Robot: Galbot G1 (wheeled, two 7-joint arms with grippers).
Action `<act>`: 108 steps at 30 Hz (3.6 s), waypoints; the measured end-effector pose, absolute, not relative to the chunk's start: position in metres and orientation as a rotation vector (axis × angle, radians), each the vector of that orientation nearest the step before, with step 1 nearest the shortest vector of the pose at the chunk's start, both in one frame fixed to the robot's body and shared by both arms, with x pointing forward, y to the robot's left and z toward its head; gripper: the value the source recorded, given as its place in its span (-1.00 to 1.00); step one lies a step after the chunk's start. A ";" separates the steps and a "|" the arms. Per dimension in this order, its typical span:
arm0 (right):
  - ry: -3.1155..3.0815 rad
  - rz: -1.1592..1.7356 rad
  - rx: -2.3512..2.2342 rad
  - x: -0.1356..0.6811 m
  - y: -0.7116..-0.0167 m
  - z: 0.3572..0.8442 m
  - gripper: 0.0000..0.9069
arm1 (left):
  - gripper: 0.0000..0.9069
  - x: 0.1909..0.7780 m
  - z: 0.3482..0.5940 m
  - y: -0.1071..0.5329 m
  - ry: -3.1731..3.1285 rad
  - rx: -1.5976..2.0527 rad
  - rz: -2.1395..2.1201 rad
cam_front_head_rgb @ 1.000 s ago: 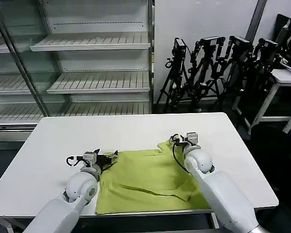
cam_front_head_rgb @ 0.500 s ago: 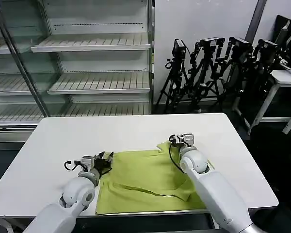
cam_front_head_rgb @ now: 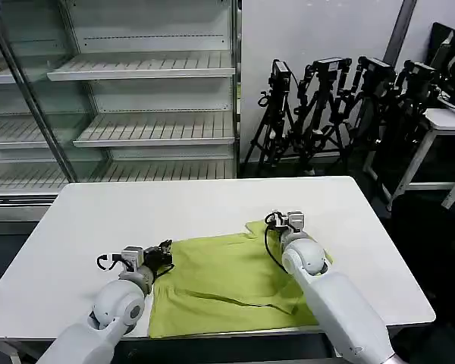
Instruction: Fold and organize the clothes.
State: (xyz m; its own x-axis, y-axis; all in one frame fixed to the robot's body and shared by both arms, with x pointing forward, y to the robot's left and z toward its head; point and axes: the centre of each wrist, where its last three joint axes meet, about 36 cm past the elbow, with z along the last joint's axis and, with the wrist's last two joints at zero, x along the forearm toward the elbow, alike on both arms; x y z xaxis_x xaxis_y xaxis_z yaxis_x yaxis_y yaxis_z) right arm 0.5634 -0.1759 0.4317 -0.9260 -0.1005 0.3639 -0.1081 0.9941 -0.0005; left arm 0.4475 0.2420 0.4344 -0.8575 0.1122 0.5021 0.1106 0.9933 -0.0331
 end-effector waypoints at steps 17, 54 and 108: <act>-2.910 0.025 0.211 0.510 -0.193 0.467 -1.00 | -0.87 0.422 0.466 0.247 -2.700 -0.171 0.062; -2.839 0.025 0.189 0.350 -0.252 0.458 -1.00 | -0.89 0.299 0.479 0.237 -2.739 -0.289 -0.153; -2.816 0.016 0.070 0.277 -0.245 0.474 1.00 | -0.96 0.280 0.412 0.192 -2.595 -0.050 0.358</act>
